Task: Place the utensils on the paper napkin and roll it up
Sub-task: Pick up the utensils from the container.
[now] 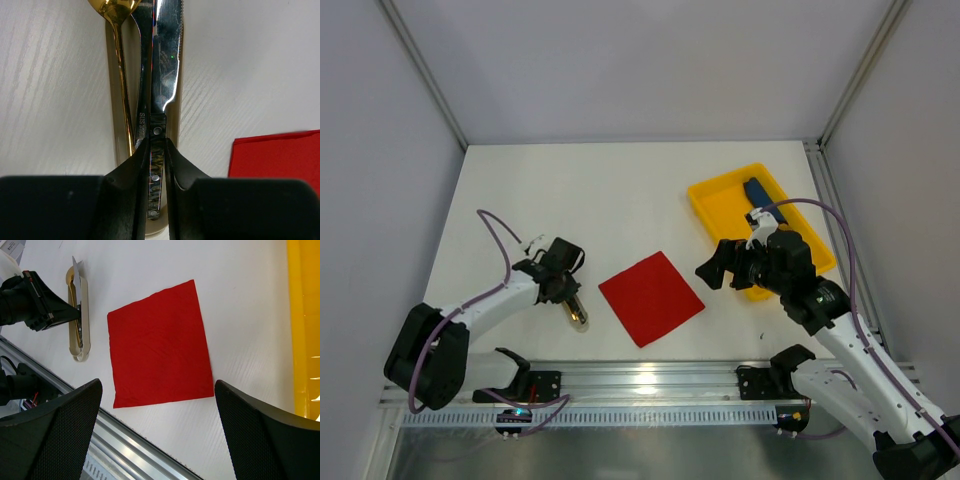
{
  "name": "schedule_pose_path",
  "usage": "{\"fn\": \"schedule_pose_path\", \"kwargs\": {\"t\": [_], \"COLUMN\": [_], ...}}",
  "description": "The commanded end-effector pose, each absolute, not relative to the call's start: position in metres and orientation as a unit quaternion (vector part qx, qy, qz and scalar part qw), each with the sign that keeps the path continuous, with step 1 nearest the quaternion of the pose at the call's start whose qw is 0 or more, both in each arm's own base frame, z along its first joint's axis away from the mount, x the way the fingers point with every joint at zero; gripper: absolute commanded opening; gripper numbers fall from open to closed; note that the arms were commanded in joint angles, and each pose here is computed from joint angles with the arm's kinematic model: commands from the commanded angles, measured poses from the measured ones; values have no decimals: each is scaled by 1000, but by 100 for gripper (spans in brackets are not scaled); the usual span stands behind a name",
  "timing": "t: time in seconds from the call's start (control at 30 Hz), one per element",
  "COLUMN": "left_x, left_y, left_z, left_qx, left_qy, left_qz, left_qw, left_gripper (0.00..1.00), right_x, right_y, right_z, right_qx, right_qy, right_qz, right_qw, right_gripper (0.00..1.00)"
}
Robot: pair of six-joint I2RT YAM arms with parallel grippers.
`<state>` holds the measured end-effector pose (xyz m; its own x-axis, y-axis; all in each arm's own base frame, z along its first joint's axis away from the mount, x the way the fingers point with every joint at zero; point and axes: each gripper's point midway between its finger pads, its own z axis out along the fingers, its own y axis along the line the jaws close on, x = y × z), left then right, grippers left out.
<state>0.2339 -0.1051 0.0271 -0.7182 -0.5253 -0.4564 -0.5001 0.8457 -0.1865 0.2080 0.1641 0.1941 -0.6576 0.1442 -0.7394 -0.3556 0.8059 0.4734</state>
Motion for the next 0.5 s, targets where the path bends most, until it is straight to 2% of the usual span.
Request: {"fn": "schedule_pose_path", "kwargs": {"t": [0.0, 0.13, 0.2, 0.47], "left_x": [228, 228, 229, 230], "left_y": [-96, -96, -95, -90], "left_z": [21, 23, 26, 43], "left_qx": [-279, -279, -280, -282], "left_qy": [926, 925, 924, 919], "left_qz": [-4, -6, -5, -5], "left_qw": [256, 257, 262, 277], "left_gripper": [15, 8, 0, 0], "right_x": [213, 213, 212, 212], "right_y": [164, 165, 165, 167], "right_z": [209, 210, 211, 212], "right_qx": [-67, -68, -67, -69], "right_qy": [846, 845, 844, 844], "right_qz": [306, 308, 310, 314], "right_qw": [432, 433, 432, 430], "right_gripper": [97, 97, 97, 97]}}
